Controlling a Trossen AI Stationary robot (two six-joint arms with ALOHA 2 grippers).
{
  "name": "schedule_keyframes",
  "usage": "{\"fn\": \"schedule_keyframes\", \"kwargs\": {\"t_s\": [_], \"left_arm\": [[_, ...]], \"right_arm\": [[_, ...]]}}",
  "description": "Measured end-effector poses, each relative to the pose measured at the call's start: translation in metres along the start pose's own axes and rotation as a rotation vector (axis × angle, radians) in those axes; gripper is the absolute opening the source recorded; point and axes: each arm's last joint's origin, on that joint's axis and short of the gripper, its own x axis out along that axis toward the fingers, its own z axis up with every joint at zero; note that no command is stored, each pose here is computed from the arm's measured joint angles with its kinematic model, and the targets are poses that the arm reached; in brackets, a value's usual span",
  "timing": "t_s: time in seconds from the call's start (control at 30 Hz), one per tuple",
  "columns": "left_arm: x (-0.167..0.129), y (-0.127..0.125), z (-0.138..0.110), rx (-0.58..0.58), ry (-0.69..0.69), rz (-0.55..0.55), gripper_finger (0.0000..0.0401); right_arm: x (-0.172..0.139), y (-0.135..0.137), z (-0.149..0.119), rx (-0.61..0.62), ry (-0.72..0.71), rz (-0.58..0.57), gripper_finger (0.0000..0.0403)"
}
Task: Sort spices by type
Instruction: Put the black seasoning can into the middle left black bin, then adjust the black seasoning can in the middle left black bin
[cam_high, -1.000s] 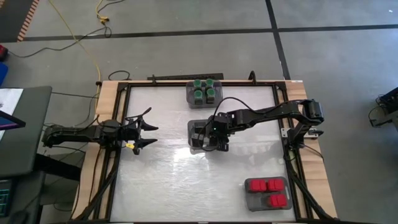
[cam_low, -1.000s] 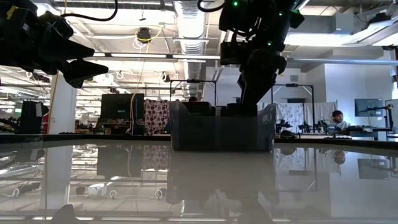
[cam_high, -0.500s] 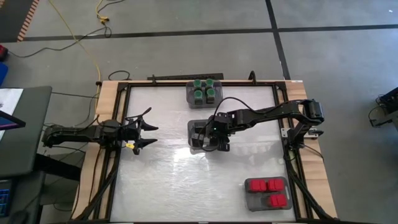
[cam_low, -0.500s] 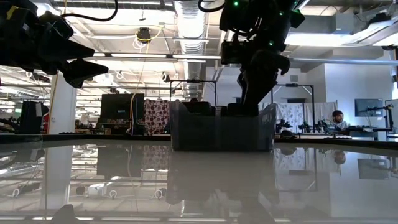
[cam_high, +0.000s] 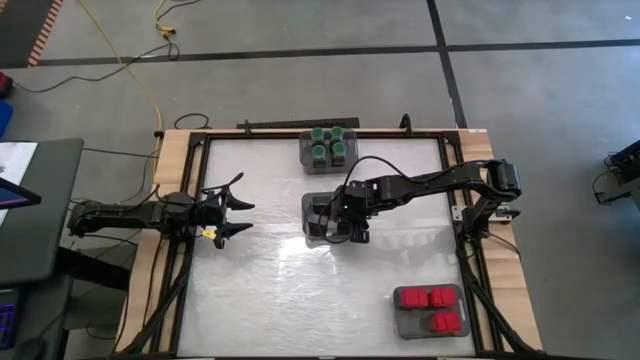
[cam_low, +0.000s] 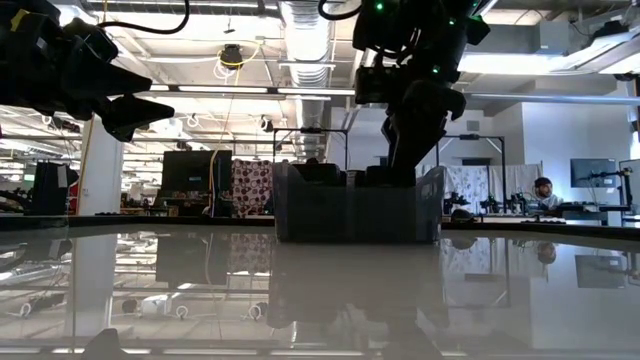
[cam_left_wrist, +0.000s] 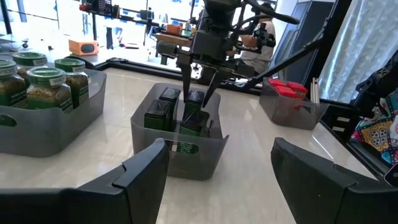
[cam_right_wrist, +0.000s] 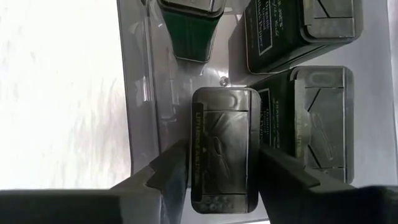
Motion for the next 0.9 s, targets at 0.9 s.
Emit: {"fn": "schedule_keyframes", "kwargs": {"t_s": [0.9], "left_arm": [[0.000, 0.000, 0.000, 0.000, 0.000, 0.000, 0.0270]], "right_arm": [[-0.062, -0.007, 0.034, 0.106, -0.096, -0.001, 0.0265]]}}
